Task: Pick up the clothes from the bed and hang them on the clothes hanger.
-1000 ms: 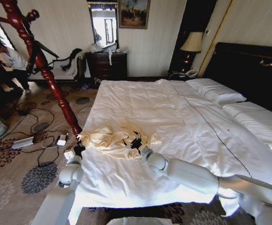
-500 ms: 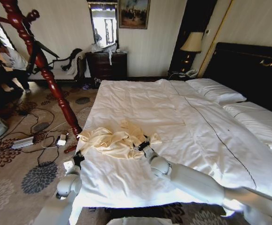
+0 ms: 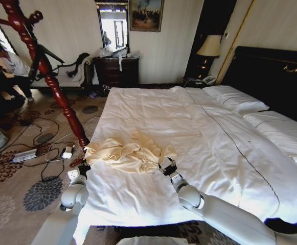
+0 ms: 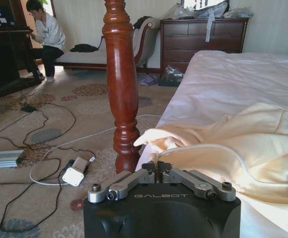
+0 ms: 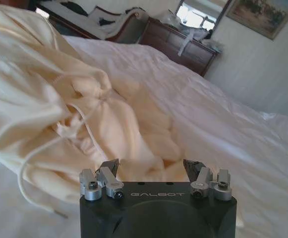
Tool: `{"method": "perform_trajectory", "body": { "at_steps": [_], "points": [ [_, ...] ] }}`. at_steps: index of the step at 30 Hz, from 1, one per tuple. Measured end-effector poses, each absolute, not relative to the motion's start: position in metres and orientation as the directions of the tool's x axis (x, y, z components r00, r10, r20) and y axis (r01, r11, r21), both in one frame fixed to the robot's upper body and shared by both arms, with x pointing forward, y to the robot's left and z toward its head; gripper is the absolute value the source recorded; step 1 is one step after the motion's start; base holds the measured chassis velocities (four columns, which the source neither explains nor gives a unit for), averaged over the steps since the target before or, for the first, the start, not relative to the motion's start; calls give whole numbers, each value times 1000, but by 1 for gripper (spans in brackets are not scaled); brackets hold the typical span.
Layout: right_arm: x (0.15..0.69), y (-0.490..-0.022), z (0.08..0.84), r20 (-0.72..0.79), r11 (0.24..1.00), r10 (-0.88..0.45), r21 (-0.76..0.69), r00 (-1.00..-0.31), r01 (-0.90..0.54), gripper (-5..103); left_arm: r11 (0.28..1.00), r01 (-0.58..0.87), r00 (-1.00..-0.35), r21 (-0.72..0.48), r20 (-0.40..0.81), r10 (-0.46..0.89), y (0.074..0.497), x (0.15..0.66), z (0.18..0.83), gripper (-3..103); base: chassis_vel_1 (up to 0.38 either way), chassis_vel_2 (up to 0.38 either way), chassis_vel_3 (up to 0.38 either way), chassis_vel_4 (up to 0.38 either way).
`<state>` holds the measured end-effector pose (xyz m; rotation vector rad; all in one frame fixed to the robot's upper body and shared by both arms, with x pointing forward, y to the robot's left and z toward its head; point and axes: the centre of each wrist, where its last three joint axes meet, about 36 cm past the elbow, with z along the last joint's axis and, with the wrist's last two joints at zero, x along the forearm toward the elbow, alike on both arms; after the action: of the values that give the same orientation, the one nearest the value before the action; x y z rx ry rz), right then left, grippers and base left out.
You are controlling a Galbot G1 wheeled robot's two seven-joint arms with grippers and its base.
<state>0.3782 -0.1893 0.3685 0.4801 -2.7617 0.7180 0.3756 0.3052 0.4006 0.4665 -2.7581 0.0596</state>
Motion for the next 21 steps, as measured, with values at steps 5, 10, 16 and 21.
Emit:
{"method": "perform_trajectory", "body": {
  "at_steps": [5,10,16,21],
  "points": [
    [387,-178,369,268,794,-314,-452,-911,-407,74,944,-330,-887,19,337,-317,308,373,402,1,0,0,0,0],
    [392,-156,364,275,782,-364,-429,-890,-452,74,942,-334,-884,23,339,-321,308,372,402,1,0,0,0,0],
    [396,-145,365,270,782,-379,-417,-885,-463,74,942,-334,-884,24,339,-322,308,372,402,1,0,0,0,0],
    [403,-139,367,266,780,-385,-418,-884,-466,66,942,-334,-884,25,339,-322,308,373,401,1,0,0,0,0]
  ]
}}
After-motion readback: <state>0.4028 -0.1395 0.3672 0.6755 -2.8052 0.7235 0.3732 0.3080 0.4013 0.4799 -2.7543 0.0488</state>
